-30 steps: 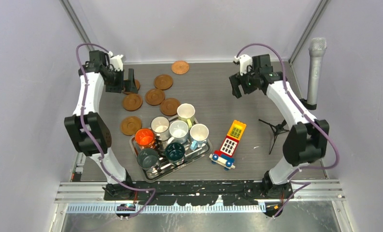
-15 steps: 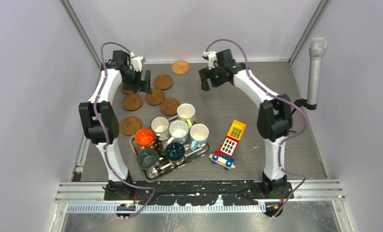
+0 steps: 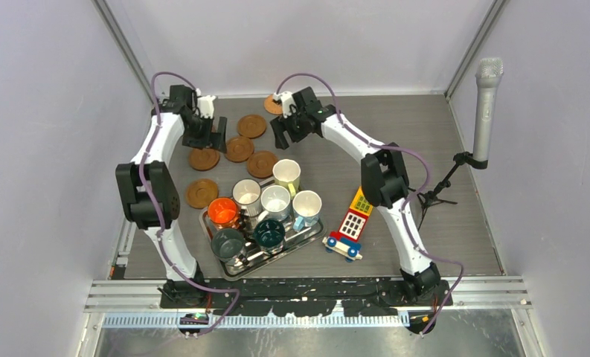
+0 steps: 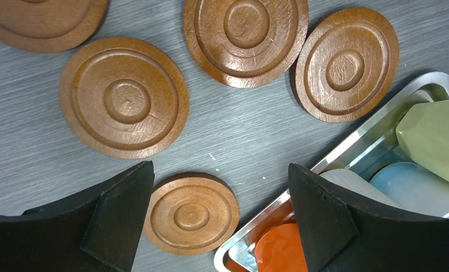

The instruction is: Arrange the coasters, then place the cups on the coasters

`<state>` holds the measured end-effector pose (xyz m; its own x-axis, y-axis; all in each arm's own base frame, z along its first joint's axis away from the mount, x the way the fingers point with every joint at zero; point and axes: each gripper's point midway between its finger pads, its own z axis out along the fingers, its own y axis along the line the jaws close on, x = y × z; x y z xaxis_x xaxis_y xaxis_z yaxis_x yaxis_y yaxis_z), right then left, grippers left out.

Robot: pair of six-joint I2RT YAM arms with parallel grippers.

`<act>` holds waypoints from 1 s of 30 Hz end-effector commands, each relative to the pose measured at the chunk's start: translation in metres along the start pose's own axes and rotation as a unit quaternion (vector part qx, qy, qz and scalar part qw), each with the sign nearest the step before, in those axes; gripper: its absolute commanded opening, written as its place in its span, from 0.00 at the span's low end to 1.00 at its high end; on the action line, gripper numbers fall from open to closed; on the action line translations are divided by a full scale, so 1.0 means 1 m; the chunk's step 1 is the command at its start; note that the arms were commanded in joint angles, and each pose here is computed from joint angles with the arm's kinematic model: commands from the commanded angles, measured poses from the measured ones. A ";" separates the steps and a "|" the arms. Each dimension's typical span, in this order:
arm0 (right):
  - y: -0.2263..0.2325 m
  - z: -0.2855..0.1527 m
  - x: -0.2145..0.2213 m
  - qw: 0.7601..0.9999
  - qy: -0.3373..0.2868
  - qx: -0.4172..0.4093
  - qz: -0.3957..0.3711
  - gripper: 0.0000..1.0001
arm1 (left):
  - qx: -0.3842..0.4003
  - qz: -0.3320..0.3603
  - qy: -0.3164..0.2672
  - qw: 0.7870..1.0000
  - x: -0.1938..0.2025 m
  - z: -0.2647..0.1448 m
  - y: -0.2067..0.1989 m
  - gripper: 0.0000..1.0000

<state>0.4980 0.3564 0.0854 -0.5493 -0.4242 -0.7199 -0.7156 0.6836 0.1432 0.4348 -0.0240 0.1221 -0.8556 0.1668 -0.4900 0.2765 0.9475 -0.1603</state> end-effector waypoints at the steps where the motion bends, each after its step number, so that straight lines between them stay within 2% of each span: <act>1: 0.027 0.009 -0.022 0.999 -0.022 -0.028 -0.041 0.84 | -0.029 0.010 -0.032 0.999 -0.010 -0.028 0.009 0.91; 11: 0.036 0.048 0.000 0.995 0.010 -0.009 -0.099 0.75 | -0.039 -0.020 -0.044 0.998 -0.013 -0.044 0.025 0.92; 16: 0.023 0.056 0.012 0.993 0.031 0.022 -0.112 0.70 | -0.040 -0.031 -0.046 0.998 -0.013 -0.047 0.031 0.91; 22: -0.010 0.045 0.023 0.990 0.056 0.075 -0.106 0.63 | -0.041 -0.033 -0.044 0.998 -0.011 -0.047 0.035 0.91; 30: -0.093 0.003 0.052 0.978 0.106 0.161 -0.077 0.60 | -0.039 -0.041 -0.040 0.998 -0.018 -0.040 0.039 0.92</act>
<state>0.5172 0.3574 0.0345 -0.4598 -0.5971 -0.6573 -0.7450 0.6622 -0.0804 0.4304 0.0183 0.1388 -0.8612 0.0834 -0.5013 0.1750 0.9748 -0.1385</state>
